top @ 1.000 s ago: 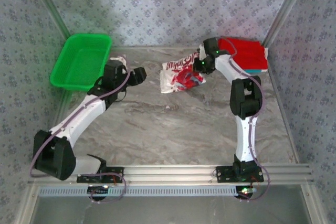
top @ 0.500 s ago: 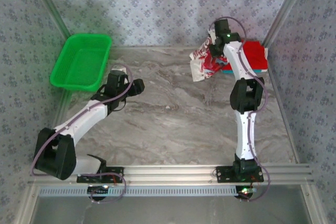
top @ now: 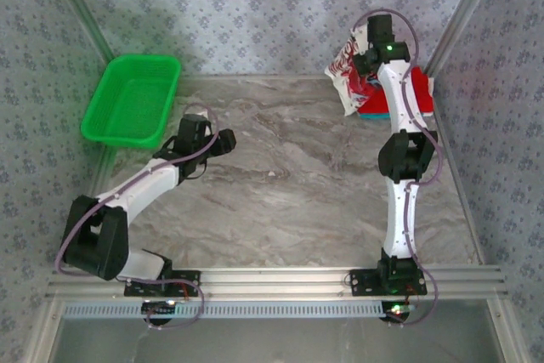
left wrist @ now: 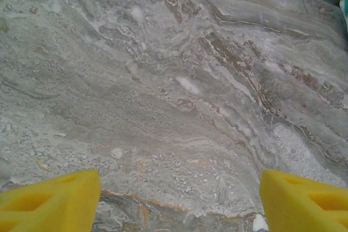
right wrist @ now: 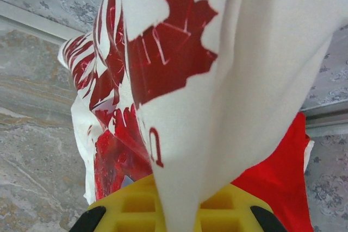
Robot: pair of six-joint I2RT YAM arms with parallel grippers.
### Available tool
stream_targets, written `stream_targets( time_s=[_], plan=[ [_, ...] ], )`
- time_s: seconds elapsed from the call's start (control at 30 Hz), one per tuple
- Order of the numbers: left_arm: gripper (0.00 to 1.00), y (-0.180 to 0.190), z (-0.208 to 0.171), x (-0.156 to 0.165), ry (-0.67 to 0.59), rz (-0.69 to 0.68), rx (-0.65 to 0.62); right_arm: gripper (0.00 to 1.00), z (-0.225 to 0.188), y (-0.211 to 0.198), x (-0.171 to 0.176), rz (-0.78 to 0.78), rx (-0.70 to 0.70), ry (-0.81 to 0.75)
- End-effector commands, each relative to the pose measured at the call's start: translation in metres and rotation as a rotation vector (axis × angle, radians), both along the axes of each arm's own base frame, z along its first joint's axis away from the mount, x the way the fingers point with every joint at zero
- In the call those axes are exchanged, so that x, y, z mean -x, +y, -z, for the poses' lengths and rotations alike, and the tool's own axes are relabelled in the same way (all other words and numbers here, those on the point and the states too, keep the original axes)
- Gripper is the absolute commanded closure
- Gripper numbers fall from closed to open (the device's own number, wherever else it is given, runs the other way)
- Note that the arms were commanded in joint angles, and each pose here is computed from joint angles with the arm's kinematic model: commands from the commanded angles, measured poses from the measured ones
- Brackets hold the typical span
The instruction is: Fold and stack the t-shirts
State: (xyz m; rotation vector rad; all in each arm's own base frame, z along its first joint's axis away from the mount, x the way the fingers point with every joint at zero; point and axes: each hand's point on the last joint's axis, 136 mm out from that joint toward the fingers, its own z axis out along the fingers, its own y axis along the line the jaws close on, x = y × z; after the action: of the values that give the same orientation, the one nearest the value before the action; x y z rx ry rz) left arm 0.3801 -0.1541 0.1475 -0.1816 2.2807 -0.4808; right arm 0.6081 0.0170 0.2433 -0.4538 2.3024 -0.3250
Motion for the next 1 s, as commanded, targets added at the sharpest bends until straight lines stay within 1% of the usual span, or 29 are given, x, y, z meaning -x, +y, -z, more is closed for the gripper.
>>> stream_targets(
  time_s=[0.0,0.13,0.23,0.4,0.57,0.7,0.77,0.87,0.9,0.93,0.97],
  plan=[
    [0.23,-0.001,-0.004,-0.008,-0.018,0.0,0.003,1.0,-0.026,-0.006,-0.011,-0.009,-0.005,-0.09],
    [0.23,-0.003,-0.005,-0.007,-0.015,0.007,0.004,1.0,-0.026,-0.019,-0.016,-0.004,-0.011,-0.102],
    [0.22,0.0,-0.009,-0.006,-0.022,0.001,-0.009,1.0,-0.021,-0.038,-0.018,0.028,0.022,-0.095],
    [0.22,0.003,-0.008,-0.006,-0.02,-0.003,-0.033,1.0,-0.018,-0.062,-0.02,0.058,0.034,-0.096],
    [0.22,0.002,-0.004,-0.009,-0.004,0.001,-0.043,1.0,-0.002,-0.093,-0.025,0.117,0.056,-0.086],
    [0.22,0.004,-0.007,-0.01,-0.01,0.001,-0.062,1.0,0.016,-0.125,-0.033,0.178,0.113,-0.086],
    [0.22,0.008,-0.01,-0.011,-0.013,-0.006,-0.075,1.0,0.023,-0.143,-0.039,0.207,0.165,-0.096],
    [0.22,0.012,-0.015,-0.012,-0.023,-0.015,-0.088,1.0,0.029,-0.16,-0.044,0.244,0.195,-0.109],
    [0.21,0.013,-0.016,-0.012,-0.022,-0.02,-0.091,0.92,0.03,-0.165,-0.046,0.254,0.206,-0.116],
    [0.21,0.015,-0.017,-0.012,-0.024,-0.023,-0.094,0.73,0.032,-0.166,-0.048,0.256,0.214,-0.118],
    [0.21,0.016,-0.018,-0.012,-0.026,-0.028,-0.098,0.59,0.032,-0.17,-0.047,0.267,0.224,-0.119]
  ],
)
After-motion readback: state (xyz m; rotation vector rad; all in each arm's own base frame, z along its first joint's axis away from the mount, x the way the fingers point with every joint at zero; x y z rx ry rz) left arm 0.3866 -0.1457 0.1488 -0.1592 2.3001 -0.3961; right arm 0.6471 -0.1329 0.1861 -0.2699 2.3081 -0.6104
